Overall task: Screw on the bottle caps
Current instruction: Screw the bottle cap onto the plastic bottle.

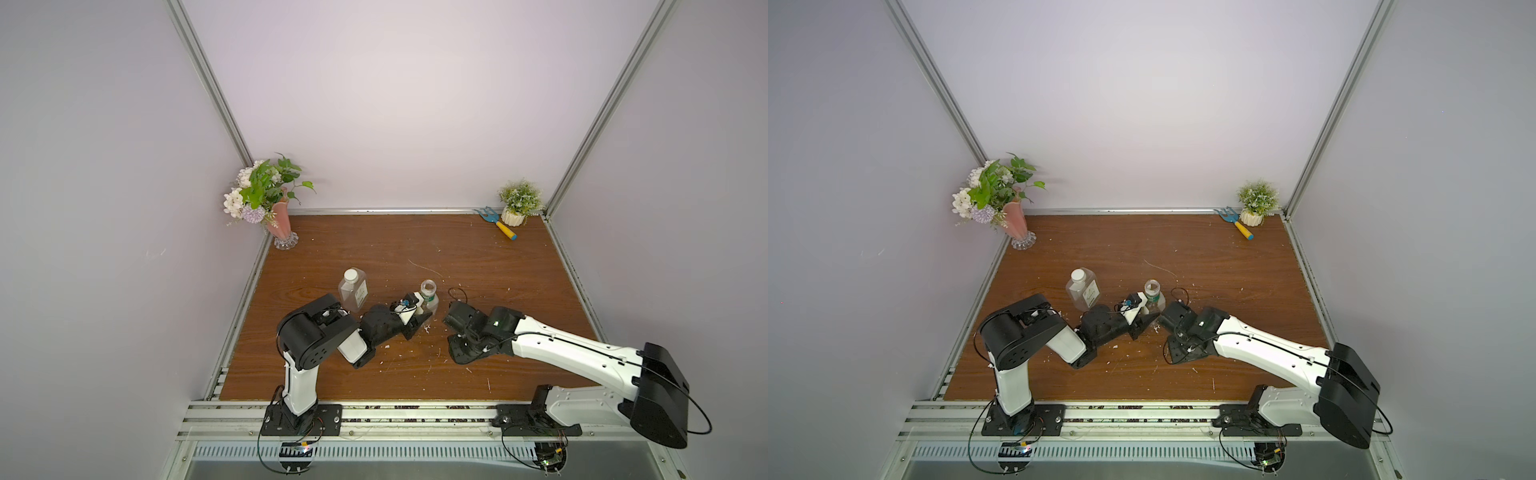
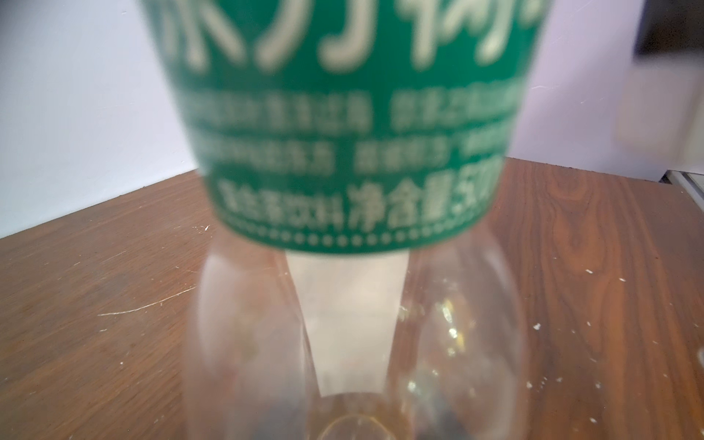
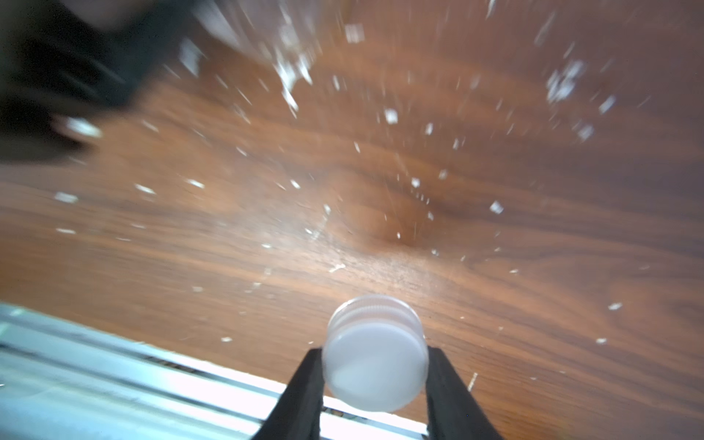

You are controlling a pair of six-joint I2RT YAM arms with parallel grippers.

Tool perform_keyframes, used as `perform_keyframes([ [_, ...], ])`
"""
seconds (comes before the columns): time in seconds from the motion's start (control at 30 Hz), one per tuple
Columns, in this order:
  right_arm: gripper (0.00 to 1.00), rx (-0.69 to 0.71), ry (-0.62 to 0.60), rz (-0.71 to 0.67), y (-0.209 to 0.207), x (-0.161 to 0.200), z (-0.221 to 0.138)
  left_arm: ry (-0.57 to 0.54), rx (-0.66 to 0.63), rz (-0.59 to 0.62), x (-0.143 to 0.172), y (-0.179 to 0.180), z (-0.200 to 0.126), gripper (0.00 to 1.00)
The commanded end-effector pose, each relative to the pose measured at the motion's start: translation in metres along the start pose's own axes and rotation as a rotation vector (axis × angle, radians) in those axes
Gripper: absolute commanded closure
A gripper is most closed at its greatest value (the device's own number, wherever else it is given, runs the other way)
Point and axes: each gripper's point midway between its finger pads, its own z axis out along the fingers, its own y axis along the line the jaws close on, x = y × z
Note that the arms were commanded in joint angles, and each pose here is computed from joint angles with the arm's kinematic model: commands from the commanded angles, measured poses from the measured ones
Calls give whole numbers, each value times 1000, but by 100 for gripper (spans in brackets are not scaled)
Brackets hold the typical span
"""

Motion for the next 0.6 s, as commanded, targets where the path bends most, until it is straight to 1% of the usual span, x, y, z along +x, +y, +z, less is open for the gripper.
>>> perform_keyframes([
  [0.0, 63, 23, -35, -43, -11, -18, -36, 74, 69, 0, 19, -18, -3, 58],
  [0.27, 63, 33, -118, -108, -3, -82, -97, 62, 121, 16, 15, -37, 2, 59],
  [0.4, 63, 40, -131, -137, 2, -105, -109, 59, 136, 23, 13, -44, 2, 58],
  [0.57, 63, 40, -138, -170, 9, -129, -113, 53, 151, 27, 11, -49, 2, 59],
])
